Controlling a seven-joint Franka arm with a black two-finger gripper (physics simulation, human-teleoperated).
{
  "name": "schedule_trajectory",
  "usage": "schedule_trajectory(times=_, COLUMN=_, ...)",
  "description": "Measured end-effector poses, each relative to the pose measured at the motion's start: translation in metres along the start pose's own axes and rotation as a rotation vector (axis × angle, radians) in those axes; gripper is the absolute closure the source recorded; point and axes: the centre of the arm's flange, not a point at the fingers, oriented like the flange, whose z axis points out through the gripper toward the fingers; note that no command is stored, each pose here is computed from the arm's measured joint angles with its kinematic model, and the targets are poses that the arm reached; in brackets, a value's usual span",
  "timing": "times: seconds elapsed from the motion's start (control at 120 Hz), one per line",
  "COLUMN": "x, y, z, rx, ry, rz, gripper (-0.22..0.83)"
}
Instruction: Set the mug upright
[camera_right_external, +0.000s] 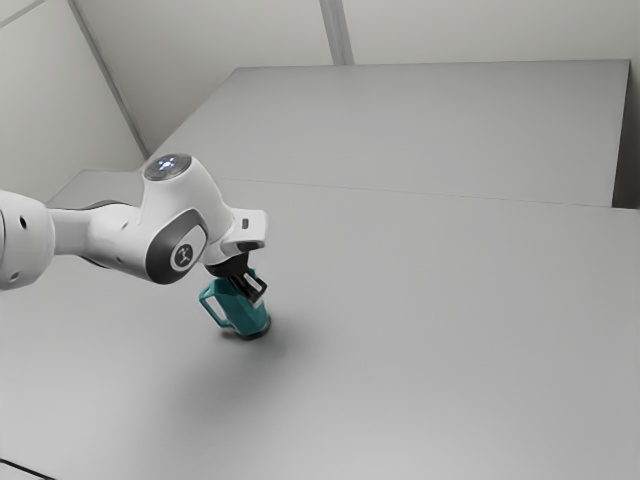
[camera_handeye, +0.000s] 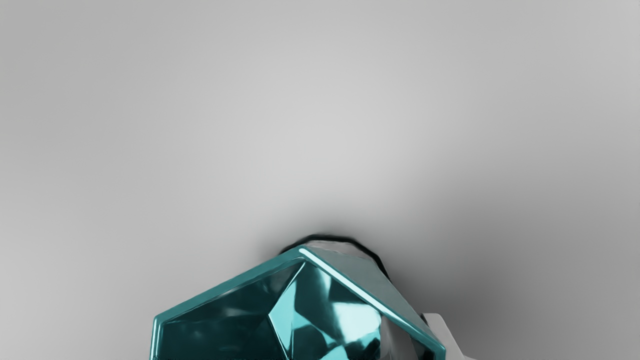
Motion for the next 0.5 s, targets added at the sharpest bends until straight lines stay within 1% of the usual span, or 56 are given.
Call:
schedule_trajectory(times=0.342, x=0.0016, y=0.0053, z=-0.0001, rx=-0.003, ry=0.001, rz=0.000, gripper=0.50)
schedule_trajectory(times=0.5, x=0.0021, y=0.0051, z=-0.0017, rx=0.000, ry=0.002, rz=0.000, gripper=0.40)
